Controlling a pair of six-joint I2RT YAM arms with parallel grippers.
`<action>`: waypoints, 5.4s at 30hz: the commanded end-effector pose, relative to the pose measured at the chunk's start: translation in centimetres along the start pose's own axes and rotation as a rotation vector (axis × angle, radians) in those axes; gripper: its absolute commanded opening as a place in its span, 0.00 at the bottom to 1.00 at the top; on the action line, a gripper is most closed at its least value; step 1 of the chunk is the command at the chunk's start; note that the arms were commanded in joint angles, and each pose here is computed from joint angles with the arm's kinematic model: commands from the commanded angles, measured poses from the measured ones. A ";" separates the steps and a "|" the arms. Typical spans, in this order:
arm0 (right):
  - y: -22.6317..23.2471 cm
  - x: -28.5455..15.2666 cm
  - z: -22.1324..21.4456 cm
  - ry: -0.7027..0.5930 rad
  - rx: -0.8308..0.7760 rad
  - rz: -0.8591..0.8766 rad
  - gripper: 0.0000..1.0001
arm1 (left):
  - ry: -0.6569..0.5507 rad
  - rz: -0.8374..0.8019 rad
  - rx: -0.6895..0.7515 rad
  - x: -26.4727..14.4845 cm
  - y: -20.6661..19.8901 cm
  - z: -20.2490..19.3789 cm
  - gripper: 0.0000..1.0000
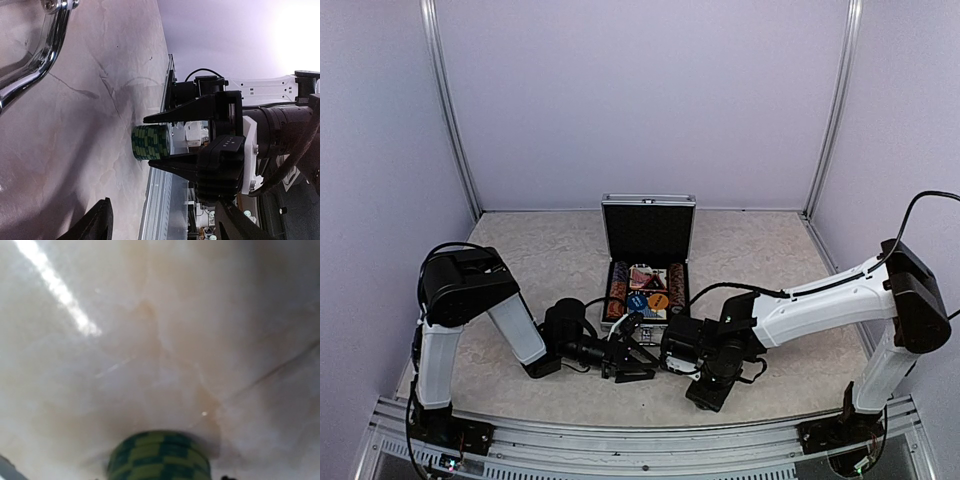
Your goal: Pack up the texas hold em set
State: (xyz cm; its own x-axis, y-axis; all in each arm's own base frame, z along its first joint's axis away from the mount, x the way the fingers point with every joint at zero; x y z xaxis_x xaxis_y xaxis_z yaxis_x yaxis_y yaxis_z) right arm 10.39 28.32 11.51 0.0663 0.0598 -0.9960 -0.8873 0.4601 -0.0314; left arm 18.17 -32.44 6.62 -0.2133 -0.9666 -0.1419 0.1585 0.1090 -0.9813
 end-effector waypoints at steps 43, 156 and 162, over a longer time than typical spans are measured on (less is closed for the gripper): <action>-0.3 -2.9 0.0 -0.185 0.056 -0.029 0.72 | -0.030 0.146 0.017 -0.6 1.3 -0.2 0.83; 1.3 -3.9 2.6 -0.365 -0.030 -0.003 0.00 | 0.057 0.064 0.093 1.8 0.6 0.5 0.99; 1.2 -4.0 3.0 -0.368 -0.041 -0.004 0.00 | 0.088 0.055 0.102 2.6 0.4 0.3 0.98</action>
State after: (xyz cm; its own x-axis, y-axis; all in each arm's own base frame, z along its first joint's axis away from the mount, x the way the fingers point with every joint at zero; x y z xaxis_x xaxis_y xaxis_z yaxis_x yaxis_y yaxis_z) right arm 10.21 30.60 15.15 0.2141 0.3640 -0.9065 -0.8972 0.4403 -0.0351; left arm 18.95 -34.88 8.30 -0.2409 -0.9594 -0.1464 0.3234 0.0629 -0.9442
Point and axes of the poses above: each gripper's point midway between its finger pads, its own x axis out along the fingers, its own y axis along the line the jaws close on, z = x × y, the point moved 9 cm from there along -x, back along the fingers, and after that the axes turned 4 degrees about -x, right-handed, at the moved point
